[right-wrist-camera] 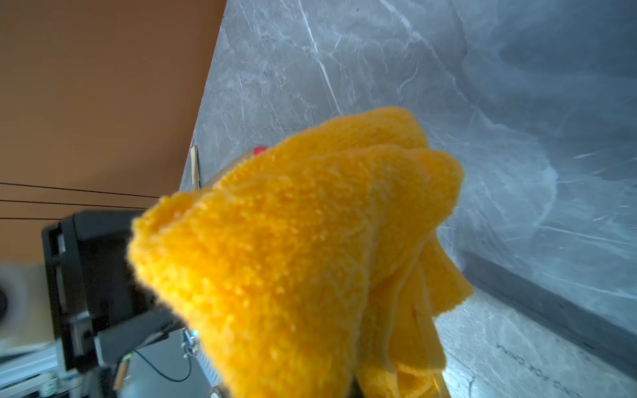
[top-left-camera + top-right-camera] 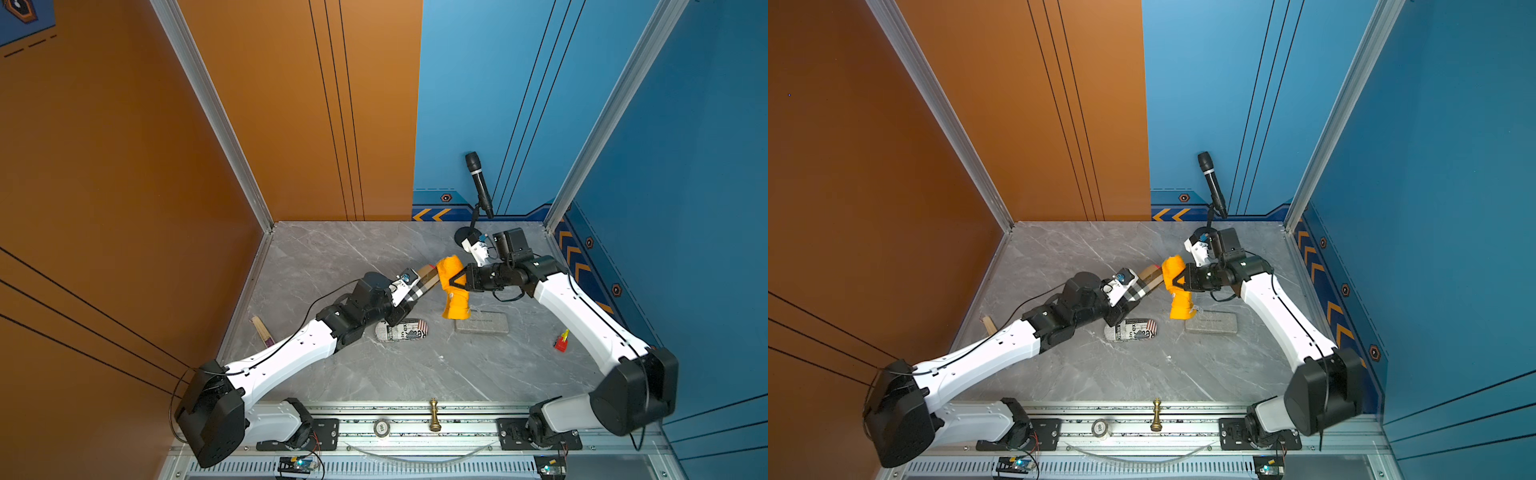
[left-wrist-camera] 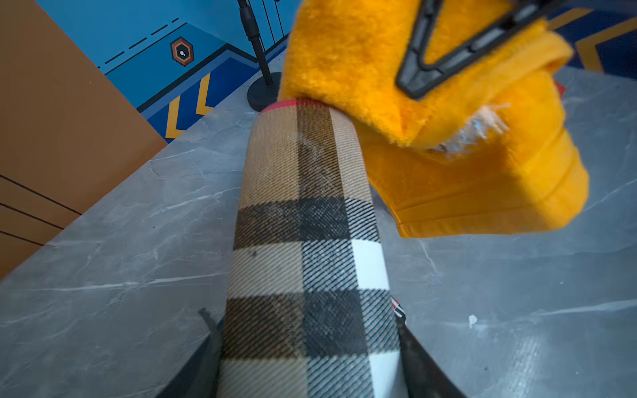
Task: Wipe the eyeglass case
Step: Wipe the dirt from the eyeglass case.
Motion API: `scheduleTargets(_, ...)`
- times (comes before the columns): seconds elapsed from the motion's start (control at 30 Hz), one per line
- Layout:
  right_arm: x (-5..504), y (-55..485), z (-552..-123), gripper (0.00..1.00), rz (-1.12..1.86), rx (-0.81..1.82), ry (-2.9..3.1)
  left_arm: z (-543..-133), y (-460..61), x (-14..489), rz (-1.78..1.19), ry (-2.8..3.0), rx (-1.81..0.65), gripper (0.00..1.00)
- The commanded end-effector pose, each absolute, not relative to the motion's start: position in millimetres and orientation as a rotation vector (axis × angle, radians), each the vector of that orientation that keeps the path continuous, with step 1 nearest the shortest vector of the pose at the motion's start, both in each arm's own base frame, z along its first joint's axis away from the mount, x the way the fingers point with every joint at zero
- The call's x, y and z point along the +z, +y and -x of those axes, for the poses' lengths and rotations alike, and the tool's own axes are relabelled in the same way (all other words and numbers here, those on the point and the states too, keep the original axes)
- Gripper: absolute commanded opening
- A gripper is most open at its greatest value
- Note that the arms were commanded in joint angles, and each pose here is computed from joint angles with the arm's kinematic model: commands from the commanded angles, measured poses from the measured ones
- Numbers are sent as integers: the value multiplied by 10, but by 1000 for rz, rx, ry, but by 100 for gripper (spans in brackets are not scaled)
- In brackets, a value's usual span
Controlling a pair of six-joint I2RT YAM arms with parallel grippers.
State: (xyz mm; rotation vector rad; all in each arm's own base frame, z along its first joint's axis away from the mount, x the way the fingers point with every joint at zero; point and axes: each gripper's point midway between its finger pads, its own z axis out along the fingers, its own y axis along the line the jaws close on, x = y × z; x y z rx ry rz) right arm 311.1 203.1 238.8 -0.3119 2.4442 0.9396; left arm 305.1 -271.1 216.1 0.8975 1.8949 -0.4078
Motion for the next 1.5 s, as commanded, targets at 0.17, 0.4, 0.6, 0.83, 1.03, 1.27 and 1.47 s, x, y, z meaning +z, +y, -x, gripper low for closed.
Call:
scheduleTargets(0.17,2945,2523,-2758,0,539,914,2081,-2746,-2996,2700,-829,1876,-1135,38)
scheduleTargets(0.4,2756,2684,-2915,0,609,844,2120,-2493,-3055,2814,-866,1852,-1301,37)
scheduleTargets(0.6,2780,2340,-3114,0,526,733,2109,-2432,-3020,2969,-828,1791,-1378,38)
scheduleTargets(0.83,2766,2918,-2768,0,660,917,2073,-2479,-3087,2966,-808,1781,-1445,38)
scheduleTargets(1.03,2592,2596,-2966,0,576,833,2133,-2540,-3006,3020,-753,1765,-1476,38)
scheduleTargets(1.27,2681,2393,-3076,0,517,821,2134,-2522,-2954,3054,-742,1756,-1480,38)
scheduleTargets(1.47,2718,3002,-2802,0,643,997,2089,-2538,-2988,3023,-742,1772,-1499,38)
